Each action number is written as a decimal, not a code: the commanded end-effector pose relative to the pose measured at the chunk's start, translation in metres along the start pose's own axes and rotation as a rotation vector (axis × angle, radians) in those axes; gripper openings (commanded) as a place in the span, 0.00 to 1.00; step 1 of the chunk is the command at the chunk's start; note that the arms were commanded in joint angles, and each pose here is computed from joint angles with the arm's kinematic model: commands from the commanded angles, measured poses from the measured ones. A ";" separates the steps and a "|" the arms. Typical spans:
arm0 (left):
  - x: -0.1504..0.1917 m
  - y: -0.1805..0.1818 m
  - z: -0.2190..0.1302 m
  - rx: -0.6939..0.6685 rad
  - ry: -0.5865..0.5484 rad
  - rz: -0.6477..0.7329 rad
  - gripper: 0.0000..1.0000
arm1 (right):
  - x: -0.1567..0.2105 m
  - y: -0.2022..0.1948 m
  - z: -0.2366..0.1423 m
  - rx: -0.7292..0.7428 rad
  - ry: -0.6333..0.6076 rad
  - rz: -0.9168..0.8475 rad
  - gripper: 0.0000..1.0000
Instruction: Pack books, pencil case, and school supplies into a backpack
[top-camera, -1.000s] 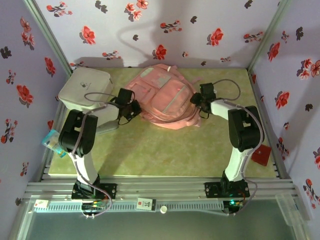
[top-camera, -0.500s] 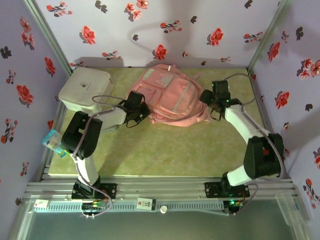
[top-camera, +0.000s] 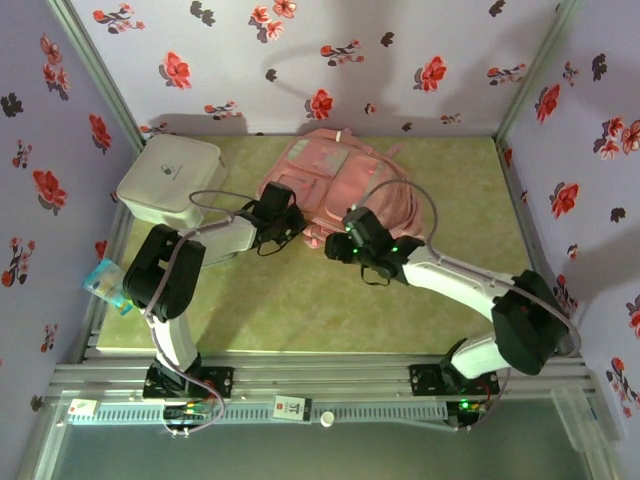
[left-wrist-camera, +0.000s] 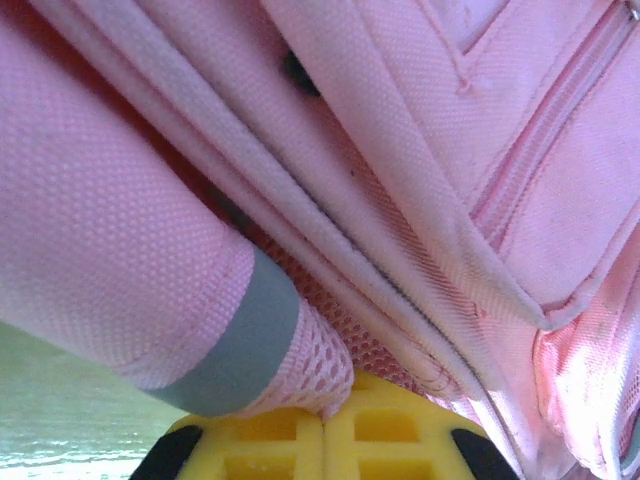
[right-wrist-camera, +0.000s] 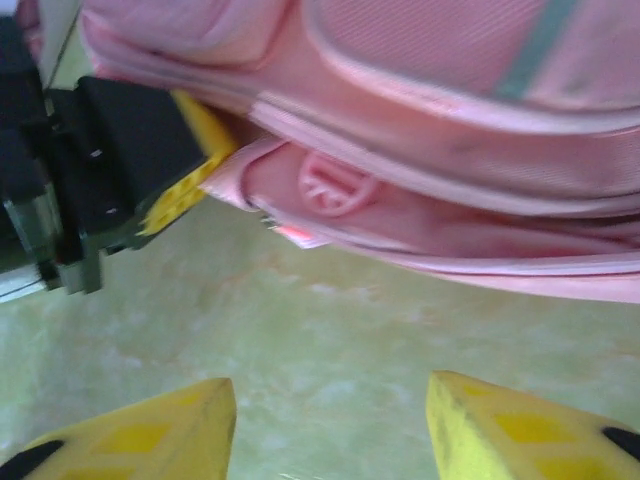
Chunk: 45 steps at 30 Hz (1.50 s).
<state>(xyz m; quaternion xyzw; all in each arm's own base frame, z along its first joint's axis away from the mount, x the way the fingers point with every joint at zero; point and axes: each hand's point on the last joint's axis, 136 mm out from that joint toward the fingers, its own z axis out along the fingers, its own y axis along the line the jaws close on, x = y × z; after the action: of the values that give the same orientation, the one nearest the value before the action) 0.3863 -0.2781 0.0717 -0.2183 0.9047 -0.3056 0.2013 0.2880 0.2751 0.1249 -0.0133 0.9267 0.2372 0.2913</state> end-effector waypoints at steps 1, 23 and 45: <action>-0.010 -0.067 -0.029 0.197 -0.031 0.027 0.00 | -0.001 0.010 0.020 -0.029 -0.029 0.024 0.43; -0.003 -0.081 -0.037 0.229 -0.001 0.044 0.00 | -0.022 -0.011 0.090 0.156 -0.068 -0.039 0.27; 0.001 -0.081 -0.033 0.229 0.015 0.051 0.00 | -0.049 -0.024 0.085 0.242 -0.138 -0.053 0.16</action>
<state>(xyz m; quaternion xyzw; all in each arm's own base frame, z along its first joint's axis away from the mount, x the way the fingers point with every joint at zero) 0.3871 -0.2951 0.0944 -0.2070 0.8961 -0.3362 0.2029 0.3563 0.3008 0.0658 -0.0090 0.9358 0.1405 0.3233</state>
